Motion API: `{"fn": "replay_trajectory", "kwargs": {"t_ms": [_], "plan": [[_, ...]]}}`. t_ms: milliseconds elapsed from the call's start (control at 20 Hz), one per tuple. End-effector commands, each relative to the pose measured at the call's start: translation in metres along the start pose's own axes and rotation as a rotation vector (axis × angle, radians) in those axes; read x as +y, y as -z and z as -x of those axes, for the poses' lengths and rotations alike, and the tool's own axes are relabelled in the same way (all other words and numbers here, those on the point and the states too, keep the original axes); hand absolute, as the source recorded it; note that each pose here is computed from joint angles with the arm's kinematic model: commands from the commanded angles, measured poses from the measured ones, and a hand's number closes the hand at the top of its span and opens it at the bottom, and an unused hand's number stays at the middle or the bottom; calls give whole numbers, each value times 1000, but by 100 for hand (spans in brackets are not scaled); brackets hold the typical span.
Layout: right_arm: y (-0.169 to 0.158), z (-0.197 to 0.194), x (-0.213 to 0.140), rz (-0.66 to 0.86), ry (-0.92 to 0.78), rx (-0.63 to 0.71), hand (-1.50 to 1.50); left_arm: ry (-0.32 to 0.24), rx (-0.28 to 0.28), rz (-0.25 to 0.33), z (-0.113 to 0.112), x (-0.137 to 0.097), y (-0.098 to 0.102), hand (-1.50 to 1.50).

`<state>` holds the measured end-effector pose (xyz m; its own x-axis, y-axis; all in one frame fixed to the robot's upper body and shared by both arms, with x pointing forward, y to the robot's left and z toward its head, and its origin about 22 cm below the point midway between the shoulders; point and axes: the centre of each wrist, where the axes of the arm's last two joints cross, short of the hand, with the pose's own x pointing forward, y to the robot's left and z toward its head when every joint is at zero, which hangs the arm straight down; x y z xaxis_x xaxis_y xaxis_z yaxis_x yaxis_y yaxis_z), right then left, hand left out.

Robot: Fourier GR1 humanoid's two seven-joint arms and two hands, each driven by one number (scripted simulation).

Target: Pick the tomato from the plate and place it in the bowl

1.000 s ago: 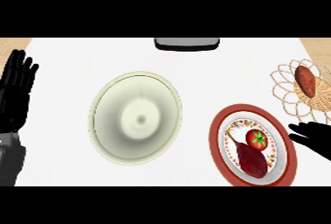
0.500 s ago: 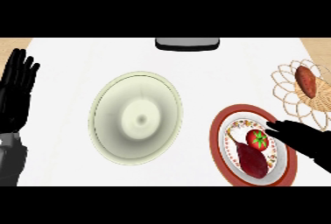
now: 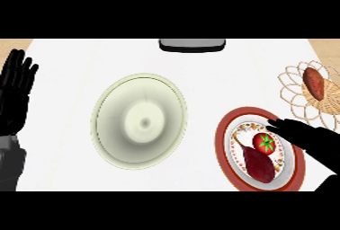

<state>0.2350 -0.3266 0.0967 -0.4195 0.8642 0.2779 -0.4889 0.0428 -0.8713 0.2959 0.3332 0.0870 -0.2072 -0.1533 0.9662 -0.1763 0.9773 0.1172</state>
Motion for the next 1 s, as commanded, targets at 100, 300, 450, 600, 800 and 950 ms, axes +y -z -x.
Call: {"fn": "replay_trajectory", "kwargs": {"t_ms": [100,300,450,600,800,950], "plan": [[17,14,5,4,9,-52,-150,13,3,-19,0,-4,-7,0],[10,23,12,9,14,-72,-150,-5,3,-14,-5,0,-7,0],[34,2,18,-13,-15,-82,-150,-11,-12,-5,-7,-28,3,0],[36,17,31,-15,-15,-48,-150,9,-1,-8,-10,-11,0,0],[40,1,47,-38,-13,-51,-150,-10,0,-4,1,4,-14,0],[57,-7,23,-31,-26,-51,-150,-9,0,-15,0,5,-6,0]]}}
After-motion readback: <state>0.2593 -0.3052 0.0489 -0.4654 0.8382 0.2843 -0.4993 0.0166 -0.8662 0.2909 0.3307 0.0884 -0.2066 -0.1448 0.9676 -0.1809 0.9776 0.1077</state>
